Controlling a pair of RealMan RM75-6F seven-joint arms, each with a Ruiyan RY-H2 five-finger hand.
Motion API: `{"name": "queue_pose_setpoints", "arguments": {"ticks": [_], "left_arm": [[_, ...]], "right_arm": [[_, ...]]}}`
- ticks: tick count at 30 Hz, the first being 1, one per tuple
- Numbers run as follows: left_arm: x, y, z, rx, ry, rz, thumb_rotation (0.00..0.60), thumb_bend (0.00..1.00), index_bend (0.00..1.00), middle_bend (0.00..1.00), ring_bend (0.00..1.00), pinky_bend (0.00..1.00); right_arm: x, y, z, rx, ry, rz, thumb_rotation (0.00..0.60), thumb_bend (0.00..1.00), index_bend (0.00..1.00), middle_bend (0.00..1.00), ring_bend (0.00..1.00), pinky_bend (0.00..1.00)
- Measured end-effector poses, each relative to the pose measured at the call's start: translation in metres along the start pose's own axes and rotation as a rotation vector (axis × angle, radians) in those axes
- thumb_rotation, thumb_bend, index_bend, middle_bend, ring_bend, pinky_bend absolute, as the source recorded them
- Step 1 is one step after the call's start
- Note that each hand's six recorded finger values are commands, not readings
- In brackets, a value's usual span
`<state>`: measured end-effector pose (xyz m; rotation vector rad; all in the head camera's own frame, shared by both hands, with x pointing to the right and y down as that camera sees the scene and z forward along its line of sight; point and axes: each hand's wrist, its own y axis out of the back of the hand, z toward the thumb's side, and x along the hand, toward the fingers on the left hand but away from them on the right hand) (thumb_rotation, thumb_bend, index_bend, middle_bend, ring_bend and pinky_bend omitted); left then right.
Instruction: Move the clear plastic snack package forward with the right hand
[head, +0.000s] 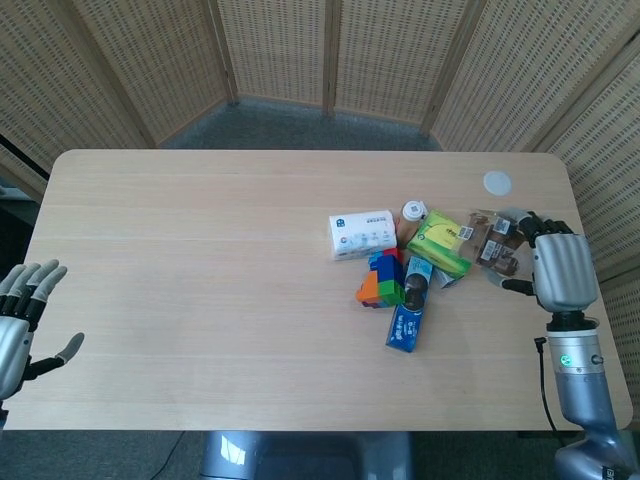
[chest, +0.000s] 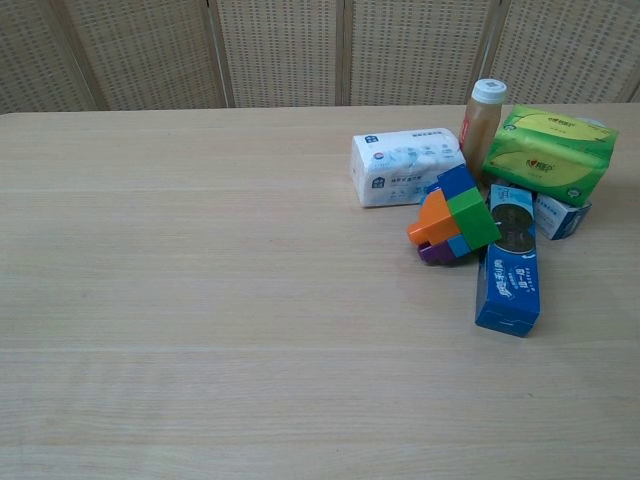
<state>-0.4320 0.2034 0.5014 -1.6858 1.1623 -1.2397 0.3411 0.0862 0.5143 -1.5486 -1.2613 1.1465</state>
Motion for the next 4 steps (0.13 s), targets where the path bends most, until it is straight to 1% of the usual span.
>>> {"name": "queue_pose_setpoints", "arguments": {"ticks": [4], "left_arm": [[-0.0004, 0.0006, -0.0017, -0.001, 0.003, 0.001, 0.6, 0.32, 0.08, 0.07, 0.0, 0.0]], "right_arm": [[-0.0003, 0.001, 0.0022, -0.005, 0.004, -0.007, 0.6, 0.04, 0.3, 0.75, 0.61, 0.52]]}}
